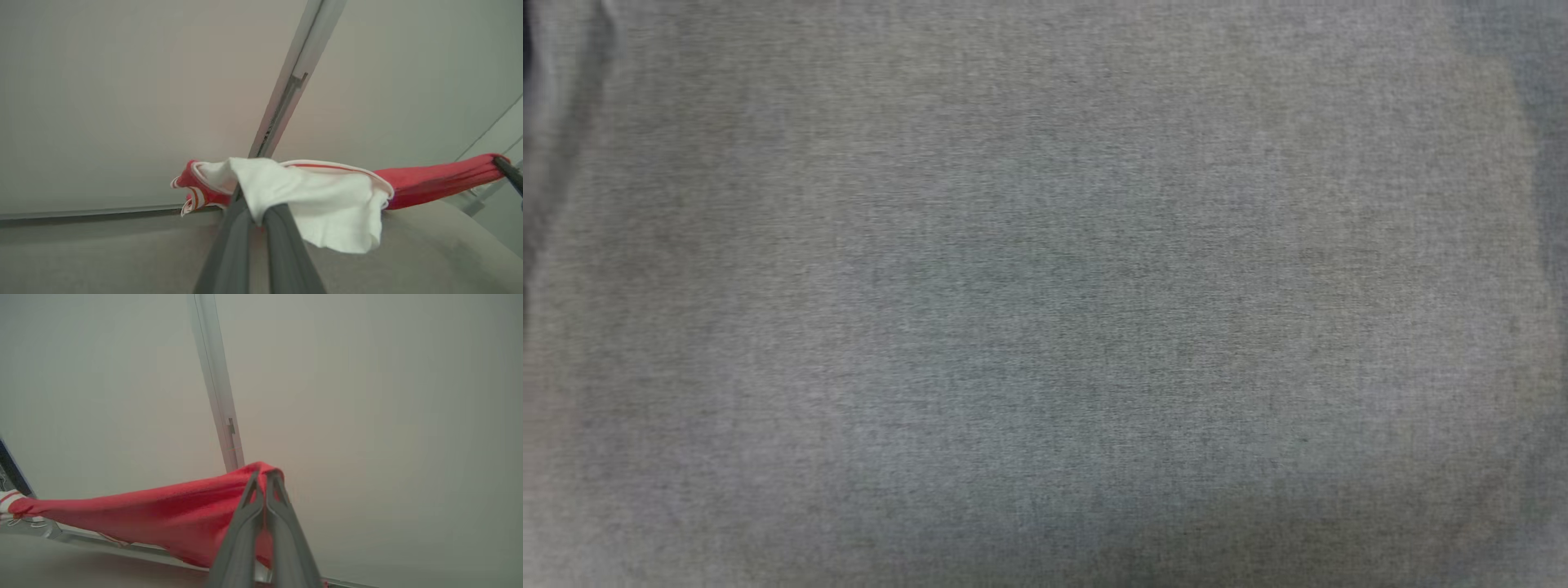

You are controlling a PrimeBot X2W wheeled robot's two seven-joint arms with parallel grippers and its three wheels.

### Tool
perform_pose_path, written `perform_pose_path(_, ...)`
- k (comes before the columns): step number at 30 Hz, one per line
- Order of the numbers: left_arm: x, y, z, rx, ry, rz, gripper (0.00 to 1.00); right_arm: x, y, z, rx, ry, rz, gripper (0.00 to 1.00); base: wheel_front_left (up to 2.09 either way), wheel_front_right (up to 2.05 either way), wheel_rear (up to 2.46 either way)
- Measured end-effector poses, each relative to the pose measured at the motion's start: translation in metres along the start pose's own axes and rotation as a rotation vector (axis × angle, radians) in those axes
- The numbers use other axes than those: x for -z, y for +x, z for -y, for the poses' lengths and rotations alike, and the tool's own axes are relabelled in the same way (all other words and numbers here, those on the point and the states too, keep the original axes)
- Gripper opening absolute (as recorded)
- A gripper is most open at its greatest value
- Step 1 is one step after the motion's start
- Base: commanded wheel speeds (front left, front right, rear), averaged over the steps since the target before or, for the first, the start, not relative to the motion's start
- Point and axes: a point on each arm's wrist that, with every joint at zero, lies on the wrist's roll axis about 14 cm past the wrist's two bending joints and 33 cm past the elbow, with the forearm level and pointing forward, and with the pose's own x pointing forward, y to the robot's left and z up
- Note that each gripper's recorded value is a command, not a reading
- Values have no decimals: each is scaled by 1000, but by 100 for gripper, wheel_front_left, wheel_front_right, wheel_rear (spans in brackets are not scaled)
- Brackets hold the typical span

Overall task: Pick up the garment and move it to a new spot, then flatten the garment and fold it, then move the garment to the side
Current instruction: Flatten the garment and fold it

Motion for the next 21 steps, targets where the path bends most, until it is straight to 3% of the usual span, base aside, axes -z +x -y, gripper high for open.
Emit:
perform_pose_path(2, 44, -35, -15, -63, -70, -118, 0, 34, -25, 3, 11, 31, -108, 0, 0, 0, 0)
perform_pose_path(5, 79, -81, -11, -88, -192, -228, 0, 62, -63, 10, 49, 96, -201, 0, 0, 0, 0)
perform_pose_path(10, 65, -127, 17, -70, -382, -198, 0, 70, -119, 13, 103, 196, -254, 0, 0, 0, 0)
perform_pose_path(14, 58, -165, 46, -23, -428, -214, 0, 73, -160, -1, 103, 251, -309, 0, 0, 0, 0)
perform_pose_path(21, 72, -224, 76, -62, -513, -251, 0, 68, -222, -14, 117, 250, -380, 0, 0, 0, 0)
